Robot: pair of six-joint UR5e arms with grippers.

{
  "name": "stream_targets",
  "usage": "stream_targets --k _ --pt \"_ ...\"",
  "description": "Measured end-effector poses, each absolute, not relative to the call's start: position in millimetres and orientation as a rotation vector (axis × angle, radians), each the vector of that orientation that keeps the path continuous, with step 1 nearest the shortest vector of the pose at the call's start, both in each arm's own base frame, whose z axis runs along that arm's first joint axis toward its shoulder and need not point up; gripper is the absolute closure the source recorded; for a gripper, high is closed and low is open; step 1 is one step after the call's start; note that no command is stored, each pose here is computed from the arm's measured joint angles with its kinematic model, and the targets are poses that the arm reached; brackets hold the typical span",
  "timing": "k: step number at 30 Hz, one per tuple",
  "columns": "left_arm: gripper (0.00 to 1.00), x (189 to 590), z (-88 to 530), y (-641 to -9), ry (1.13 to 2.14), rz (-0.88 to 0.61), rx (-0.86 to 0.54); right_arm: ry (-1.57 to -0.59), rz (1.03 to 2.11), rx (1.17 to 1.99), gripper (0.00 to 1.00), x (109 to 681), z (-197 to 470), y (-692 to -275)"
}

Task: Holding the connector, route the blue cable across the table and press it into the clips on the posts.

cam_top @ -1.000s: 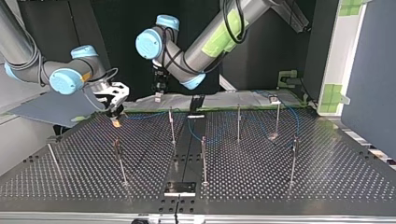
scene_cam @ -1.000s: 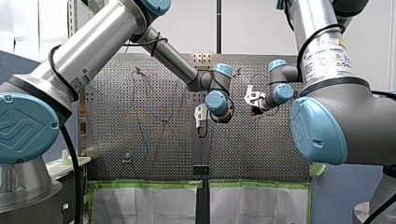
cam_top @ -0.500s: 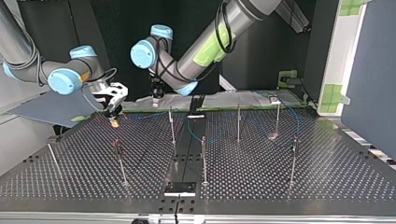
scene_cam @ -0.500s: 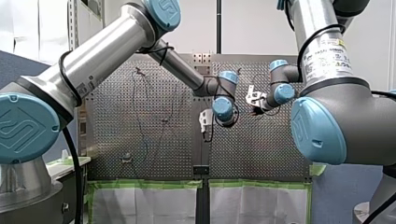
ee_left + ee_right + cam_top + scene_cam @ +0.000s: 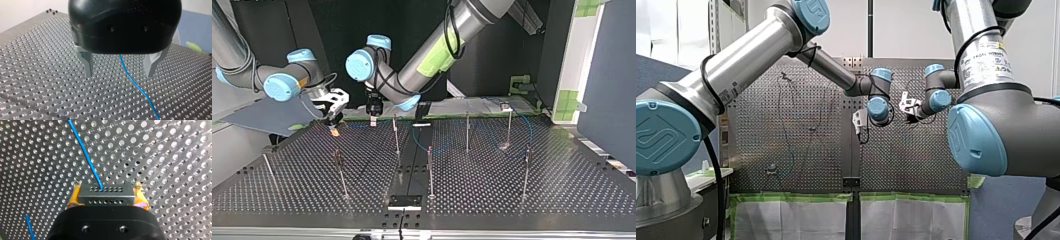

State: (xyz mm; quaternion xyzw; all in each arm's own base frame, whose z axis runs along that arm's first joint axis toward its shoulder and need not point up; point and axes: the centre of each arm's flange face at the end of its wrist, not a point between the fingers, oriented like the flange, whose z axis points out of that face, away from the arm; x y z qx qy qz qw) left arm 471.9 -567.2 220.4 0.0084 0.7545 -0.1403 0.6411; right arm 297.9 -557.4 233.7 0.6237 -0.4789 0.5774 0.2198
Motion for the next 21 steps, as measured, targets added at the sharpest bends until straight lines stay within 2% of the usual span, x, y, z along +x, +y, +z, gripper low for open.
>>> stream_targets --k 9,21 --pt "0.01 472.2 187.5 -578.2 1.762 -0.302 0.017 -1.323 1.597 1.724 1.0 297.9 233.7 -557.7" --pt "0.01 492.2 184.7 -573.8 1.701 -0.279 -0.089 -1.318 1.599 1.729 1.0 300.6 233.7 -556.2"
